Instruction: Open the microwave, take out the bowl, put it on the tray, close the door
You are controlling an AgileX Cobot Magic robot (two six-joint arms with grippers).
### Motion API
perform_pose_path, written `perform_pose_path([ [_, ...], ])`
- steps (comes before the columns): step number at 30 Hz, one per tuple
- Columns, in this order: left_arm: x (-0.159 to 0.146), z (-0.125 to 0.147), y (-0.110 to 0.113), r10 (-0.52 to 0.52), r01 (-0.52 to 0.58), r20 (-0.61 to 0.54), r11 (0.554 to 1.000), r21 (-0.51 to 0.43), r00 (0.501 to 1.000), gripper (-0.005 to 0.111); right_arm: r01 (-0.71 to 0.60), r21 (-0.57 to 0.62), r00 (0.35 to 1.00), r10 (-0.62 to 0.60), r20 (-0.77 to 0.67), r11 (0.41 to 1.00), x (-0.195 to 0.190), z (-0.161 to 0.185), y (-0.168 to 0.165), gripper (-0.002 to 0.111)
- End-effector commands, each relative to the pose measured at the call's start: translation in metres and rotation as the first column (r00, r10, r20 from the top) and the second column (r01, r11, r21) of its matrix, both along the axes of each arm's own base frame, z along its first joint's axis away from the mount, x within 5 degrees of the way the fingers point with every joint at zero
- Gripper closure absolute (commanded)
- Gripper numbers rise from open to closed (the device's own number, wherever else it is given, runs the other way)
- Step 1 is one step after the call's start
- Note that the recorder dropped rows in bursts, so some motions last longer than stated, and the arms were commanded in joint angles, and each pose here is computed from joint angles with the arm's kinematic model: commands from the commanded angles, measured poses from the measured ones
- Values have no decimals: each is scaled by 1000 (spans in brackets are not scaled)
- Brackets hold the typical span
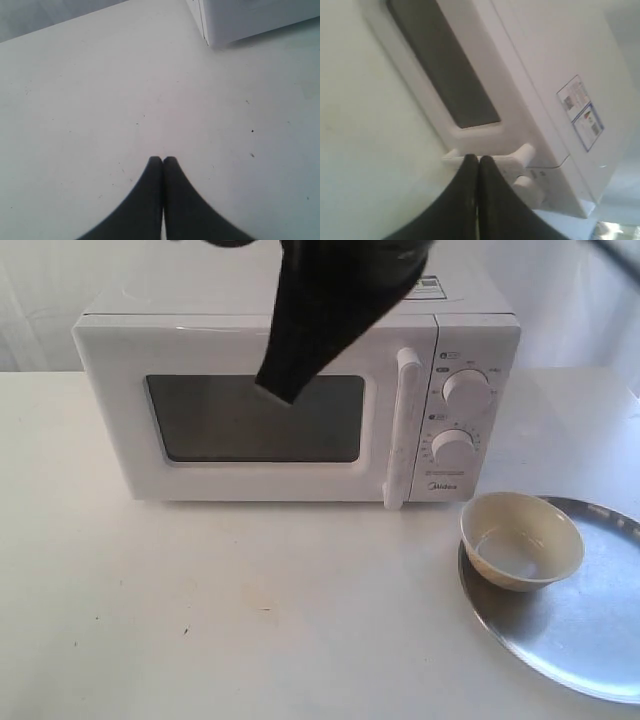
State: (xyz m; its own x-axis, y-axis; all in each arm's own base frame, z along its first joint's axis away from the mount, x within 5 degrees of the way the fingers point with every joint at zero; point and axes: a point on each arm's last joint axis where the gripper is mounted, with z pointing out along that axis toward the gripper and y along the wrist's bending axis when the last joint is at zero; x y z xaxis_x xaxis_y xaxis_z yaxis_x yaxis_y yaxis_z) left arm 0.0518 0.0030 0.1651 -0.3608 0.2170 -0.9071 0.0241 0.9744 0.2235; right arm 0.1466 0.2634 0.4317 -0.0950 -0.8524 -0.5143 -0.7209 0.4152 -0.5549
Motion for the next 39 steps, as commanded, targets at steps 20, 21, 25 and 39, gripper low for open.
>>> perform_pose_path([
  [20, 0, 1, 0, -2, 2, 4, 1000, -9, 1000, 107, -61, 476, 997, 31, 70, 877, -73, 93, -178, 108],
  [21, 0, 1, 0, -2, 2, 4, 1000, -9, 1000, 107, -63, 486, 997, 30, 75, 871, -74, 95, -183, 108],
  [25, 0, 1, 0, -2, 2, 4, 1000, -9, 1000, 107, -66, 531, 994, 10, 109, 845, -82, 101, -207, 108],
  [39, 0, 1, 0, -2, 2, 4, 1000, -9, 1000, 107, 103, 542, 937, -264, 229, 834, -106, 89, -284, 108],
])
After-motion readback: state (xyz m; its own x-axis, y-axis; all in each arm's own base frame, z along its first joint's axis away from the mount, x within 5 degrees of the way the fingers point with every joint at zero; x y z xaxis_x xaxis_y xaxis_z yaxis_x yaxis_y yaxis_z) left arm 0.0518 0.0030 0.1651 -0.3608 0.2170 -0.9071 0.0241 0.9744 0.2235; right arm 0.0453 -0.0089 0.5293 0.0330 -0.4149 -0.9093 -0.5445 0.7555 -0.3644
